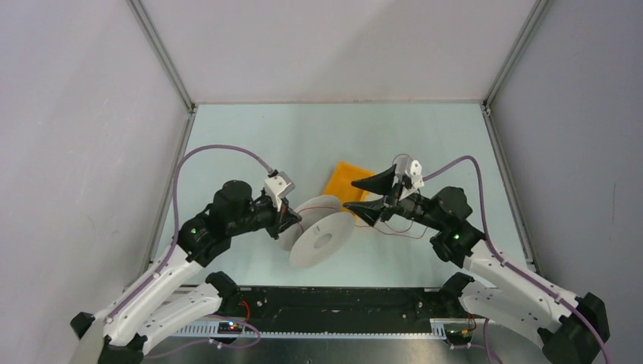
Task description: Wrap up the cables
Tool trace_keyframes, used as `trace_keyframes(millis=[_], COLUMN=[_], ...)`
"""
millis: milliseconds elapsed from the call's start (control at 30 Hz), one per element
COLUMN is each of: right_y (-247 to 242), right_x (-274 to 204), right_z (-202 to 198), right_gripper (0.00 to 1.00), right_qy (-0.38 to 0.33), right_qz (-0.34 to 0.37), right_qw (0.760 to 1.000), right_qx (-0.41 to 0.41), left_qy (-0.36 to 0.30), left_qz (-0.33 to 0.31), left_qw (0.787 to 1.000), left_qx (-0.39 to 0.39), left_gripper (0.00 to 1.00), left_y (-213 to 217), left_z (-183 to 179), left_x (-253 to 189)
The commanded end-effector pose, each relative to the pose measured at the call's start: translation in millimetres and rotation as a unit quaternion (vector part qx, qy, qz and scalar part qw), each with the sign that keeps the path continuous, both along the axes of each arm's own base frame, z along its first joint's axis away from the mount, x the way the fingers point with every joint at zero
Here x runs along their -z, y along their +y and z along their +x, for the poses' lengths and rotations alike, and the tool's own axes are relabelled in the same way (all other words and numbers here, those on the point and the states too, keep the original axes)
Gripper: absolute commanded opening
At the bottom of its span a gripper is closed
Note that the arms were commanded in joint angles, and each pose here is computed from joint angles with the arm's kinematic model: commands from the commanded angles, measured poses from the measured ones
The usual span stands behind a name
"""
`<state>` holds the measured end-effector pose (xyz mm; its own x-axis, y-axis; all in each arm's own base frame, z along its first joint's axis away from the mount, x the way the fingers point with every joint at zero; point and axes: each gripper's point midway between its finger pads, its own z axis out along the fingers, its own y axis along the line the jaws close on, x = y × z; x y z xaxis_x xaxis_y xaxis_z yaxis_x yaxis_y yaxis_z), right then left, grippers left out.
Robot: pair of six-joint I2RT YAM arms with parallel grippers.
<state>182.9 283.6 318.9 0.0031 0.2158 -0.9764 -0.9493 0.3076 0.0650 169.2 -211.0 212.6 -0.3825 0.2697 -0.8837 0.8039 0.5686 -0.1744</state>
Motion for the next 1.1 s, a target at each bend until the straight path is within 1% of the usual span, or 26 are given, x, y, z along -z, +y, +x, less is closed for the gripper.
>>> trace_keyframes(millis=[0, 133, 267, 400, 533, 667, 733, 800, 900, 933, 1067], right_y=[-19, -32, -40, -47, -52, -51, -48, -46, -41, -36, -22], right_x=[-11, -13, -4, 0, 1, 18, 28, 35, 37, 47, 64], right_z=[3, 0, -9, -17, -17, -7, -3, -3, -8, -10, -8], right_gripper=[0.67, 0.7, 0.71, 0.71, 0.71, 0.7, 0.7, 0.71, 0.71, 0.71, 0.71], right_qy=[-0.019, -0.035, -0.045, -0.069, -0.084, -0.078, -0.079, -0.095, -0.125, -0.123, -0.127], right_qz=[0.002, -0.009, -0.037, -0.057, -0.05, -0.044, -0.046, -0.043, -0.02, -0.028, -0.045], right_qw=[0.999, 0.998, 0.997, 0.994, 0.993, 0.992, 0.992, 0.991, 0.99, 0.991, 0.99], right_qx=[0.04, 0.058, 0.058, 0.055, 0.069, 0.085, 0.087, 0.084, 0.067, 0.055, 0.035], left_qy=[-0.033, -0.046, -0.056, -0.065, -0.074, -0.073, -0.072, -0.07, -0.059, -0.057, -0.035], left_qz=[-0.049, -0.068, -0.101, -0.133, -0.157, -0.189, -0.204, -0.214, -0.226, -0.23, -0.25], left_qw=[0.998, 0.996, 0.992, 0.988, 0.982, 0.974, 0.97, 0.966, 0.959, 0.957, 0.955], left_qx=[-0.026, -0.044, -0.049, -0.05, -0.074, -0.097, -0.112, -0.128, -0.157, -0.166, -0.158], left_gripper=[0.0, 0.0, 0.0, 0.0, 0.0, 0.0, 0.0, 0.0, 0.0, 0.0, 0.0], left_y=[7, 14, 17, 21, 28, 34, 37, 40, 44, 46, 39], left_z=[-3, -5, -12, -20, -20, -21, -20, -17, -11, -9, -11], left_x=[-46, -69, -96, -119, -137, -156, -162, -165, -166, -167, -175])
